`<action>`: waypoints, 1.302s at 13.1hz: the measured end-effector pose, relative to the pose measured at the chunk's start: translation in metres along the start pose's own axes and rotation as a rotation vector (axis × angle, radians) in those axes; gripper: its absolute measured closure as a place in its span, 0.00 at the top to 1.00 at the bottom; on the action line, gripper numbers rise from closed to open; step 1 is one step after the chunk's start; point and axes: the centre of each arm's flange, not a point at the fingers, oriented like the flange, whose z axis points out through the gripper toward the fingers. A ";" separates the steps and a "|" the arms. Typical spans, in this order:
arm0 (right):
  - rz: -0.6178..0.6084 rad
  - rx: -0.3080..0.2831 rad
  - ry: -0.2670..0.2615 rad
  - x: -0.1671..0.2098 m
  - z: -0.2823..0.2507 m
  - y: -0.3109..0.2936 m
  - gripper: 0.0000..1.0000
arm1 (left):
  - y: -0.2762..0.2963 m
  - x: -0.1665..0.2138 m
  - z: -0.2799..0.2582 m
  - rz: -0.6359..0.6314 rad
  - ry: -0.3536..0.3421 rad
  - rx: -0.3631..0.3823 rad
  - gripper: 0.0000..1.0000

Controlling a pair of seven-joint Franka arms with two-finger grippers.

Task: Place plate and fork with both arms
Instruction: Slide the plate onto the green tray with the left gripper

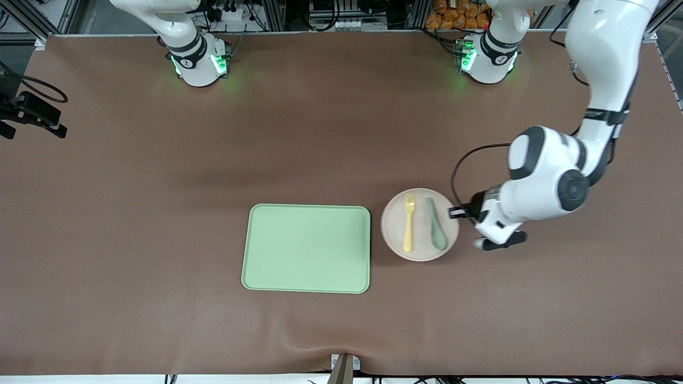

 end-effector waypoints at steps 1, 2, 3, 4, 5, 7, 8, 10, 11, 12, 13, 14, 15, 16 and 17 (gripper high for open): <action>0.000 0.000 0.000 0.000 0.000 0.000 1.00 | 0.022 -0.002 0.018 -0.023 -0.013 -0.009 0.05; 0.000 0.000 0.000 0.000 0.000 0.000 1.00 | 0.042 -0.001 0.034 -0.042 -0.013 -0.026 0.05; 0.000 0.001 0.000 0.000 0.000 0.000 1.00 | 0.057 0.001 0.050 -0.060 -0.008 -0.046 0.05; -0.001 0.001 0.000 0.000 0.000 -0.001 1.00 | 0.069 0.004 0.064 -0.077 0.003 -0.068 0.05; -0.002 0.001 0.000 0.000 0.000 -0.001 1.00 | 0.079 0.004 0.078 -0.090 0.011 -0.085 0.05; -0.005 0.002 -0.002 0.001 0.001 -0.003 1.00 | 0.096 -0.002 0.101 -0.098 0.023 -0.106 0.05; -0.005 0.002 -0.006 0.001 0.003 -0.003 1.00 | 0.104 -0.007 0.111 -0.099 0.031 -0.117 0.05; -0.004 0.002 -0.017 0.004 0.009 -0.002 1.00 | 0.119 -0.018 0.130 -0.108 0.047 -0.137 0.05; -0.004 0.002 -0.023 0.006 0.012 -0.002 1.00 | 0.124 -0.021 0.138 -0.114 0.055 -0.139 0.05; -0.004 0.003 -0.028 0.008 0.015 -0.002 1.00 | 0.126 -0.024 0.147 -0.115 0.063 -0.128 0.05; -0.004 0.002 -0.027 0.011 0.019 -0.002 1.00 | 0.128 -0.026 0.154 -0.112 0.076 -0.115 0.05; -0.002 0.002 -0.025 0.015 0.024 -0.001 1.00 | 0.131 -0.029 0.159 -0.114 0.091 -0.108 0.05; 0.000 0.002 -0.028 0.020 0.030 0.001 1.00 | 0.135 -0.032 0.165 -0.120 0.106 -0.108 0.05; 0.003 0.001 -0.034 0.024 0.036 0.002 1.00 | 0.141 -0.035 0.169 -0.125 0.115 -0.111 0.05; 0.005 0.000 -0.038 0.027 0.042 0.004 1.00 | 0.144 -0.036 0.172 -0.130 0.119 -0.114 0.05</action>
